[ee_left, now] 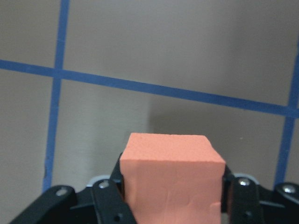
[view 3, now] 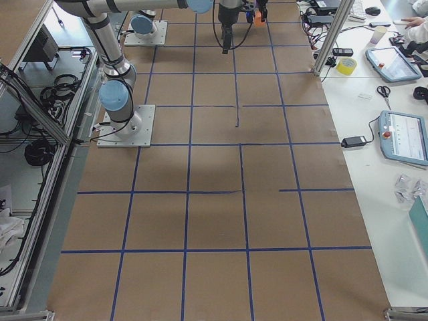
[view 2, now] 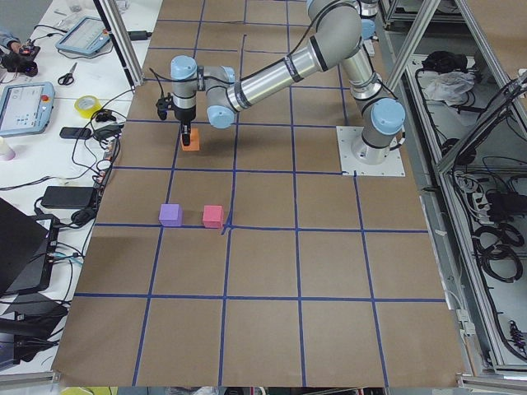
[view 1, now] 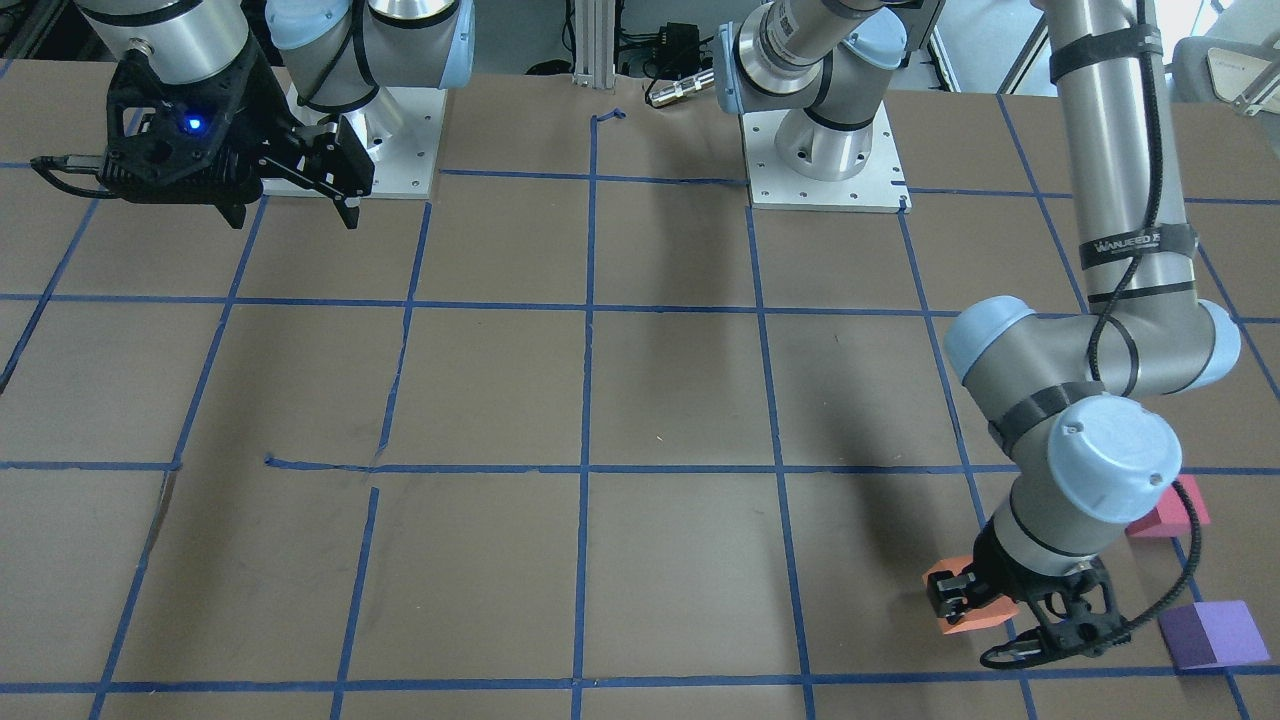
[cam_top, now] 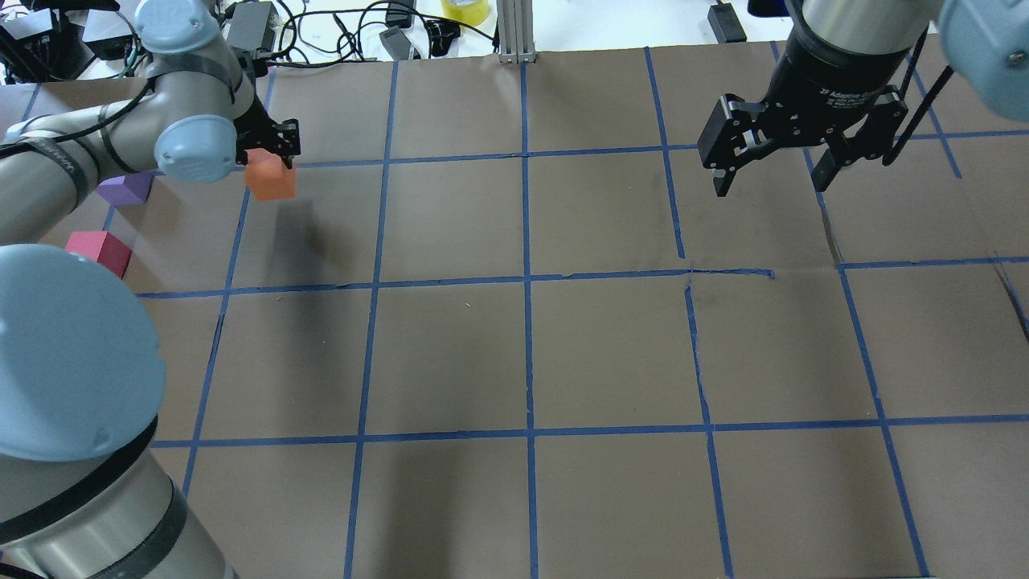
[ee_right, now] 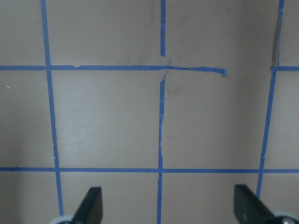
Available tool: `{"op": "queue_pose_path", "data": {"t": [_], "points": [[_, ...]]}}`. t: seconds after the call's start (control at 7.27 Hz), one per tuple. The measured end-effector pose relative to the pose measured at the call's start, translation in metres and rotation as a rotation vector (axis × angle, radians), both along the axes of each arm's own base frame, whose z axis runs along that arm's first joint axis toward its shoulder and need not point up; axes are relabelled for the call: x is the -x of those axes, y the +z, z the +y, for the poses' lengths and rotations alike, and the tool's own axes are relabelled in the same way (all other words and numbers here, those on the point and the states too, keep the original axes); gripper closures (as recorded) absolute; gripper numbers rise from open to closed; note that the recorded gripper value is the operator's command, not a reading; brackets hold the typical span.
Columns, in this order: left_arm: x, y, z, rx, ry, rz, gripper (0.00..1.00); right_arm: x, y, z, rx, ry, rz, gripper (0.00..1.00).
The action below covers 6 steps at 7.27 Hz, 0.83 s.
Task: Arrange blocks in a line
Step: 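Carry the orange cube to between the purple and pink cubes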
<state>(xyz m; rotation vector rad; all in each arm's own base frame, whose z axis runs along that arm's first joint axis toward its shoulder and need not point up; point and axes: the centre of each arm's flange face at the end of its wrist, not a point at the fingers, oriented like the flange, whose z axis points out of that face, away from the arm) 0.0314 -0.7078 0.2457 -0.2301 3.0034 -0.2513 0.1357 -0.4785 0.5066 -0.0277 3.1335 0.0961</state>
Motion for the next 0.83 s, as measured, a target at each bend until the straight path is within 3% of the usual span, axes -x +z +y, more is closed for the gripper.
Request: {"op": "queue_pose_path", "data": {"t": [0.55, 0.83], "points": [[-0.158, 0.017, 0.01, -0.036, -0.176, -0.102, 0.86, -0.013, -0.006, 0.005, -0.013, 0.034, 0.008, 0.0], [-0.189, 0.026, 0.012, -0.052, -0.157, -0.155, 0.85, -0.016, -0.008, 0.005, -0.014, 0.044, 0.015, 0.0]]}}
